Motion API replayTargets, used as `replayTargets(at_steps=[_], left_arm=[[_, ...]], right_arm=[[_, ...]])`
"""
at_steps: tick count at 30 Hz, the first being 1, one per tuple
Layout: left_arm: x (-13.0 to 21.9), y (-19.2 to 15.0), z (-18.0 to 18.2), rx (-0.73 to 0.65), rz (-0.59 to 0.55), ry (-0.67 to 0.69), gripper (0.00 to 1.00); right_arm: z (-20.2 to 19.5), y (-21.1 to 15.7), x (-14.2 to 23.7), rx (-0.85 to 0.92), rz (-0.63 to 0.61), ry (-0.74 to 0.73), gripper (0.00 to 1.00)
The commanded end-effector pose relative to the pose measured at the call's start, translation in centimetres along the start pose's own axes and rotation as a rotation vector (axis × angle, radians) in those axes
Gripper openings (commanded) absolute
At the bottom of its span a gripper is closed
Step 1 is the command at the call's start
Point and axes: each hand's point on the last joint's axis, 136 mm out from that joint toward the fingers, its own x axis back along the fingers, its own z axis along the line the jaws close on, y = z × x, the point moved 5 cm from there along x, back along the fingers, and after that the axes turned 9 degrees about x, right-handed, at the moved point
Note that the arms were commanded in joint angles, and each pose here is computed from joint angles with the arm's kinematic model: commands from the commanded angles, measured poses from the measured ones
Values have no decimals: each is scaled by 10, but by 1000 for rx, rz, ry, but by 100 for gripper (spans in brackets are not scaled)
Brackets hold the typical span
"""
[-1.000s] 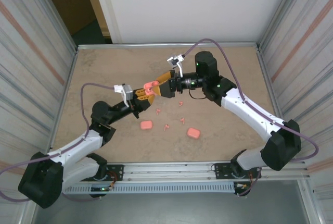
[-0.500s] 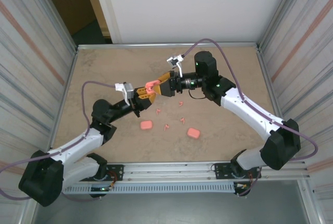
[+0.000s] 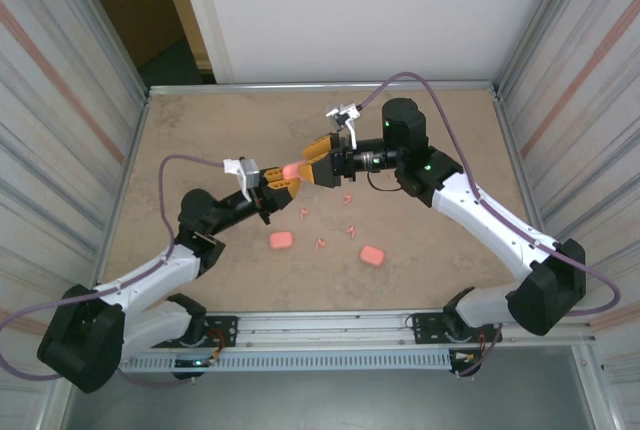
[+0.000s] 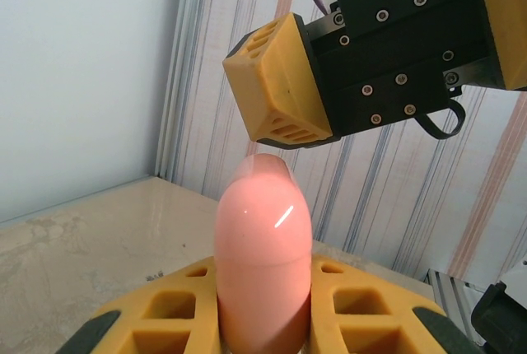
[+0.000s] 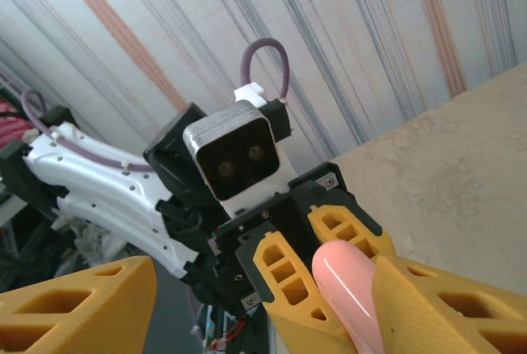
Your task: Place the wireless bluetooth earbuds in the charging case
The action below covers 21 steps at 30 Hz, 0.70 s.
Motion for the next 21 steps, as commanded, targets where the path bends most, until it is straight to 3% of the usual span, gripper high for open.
replayTargets(at_steps=[1, 10, 15, 21], left_arm=[[-3, 13, -4, -16, -32, -7, 0], [-11, 6, 17, 33, 82, 106, 0], [-2, 0, 56, 143, 146, 228, 0], [18, -8, 112, 285, 205, 330, 0]], right_arm=[[2, 1, 10, 26, -16, -34, 69], [-29, -7, 47, -18, -100, -295, 70], [-52, -22, 76, -81, -138, -501, 70], [-71, -45, 104, -89, -98, -781, 72]])
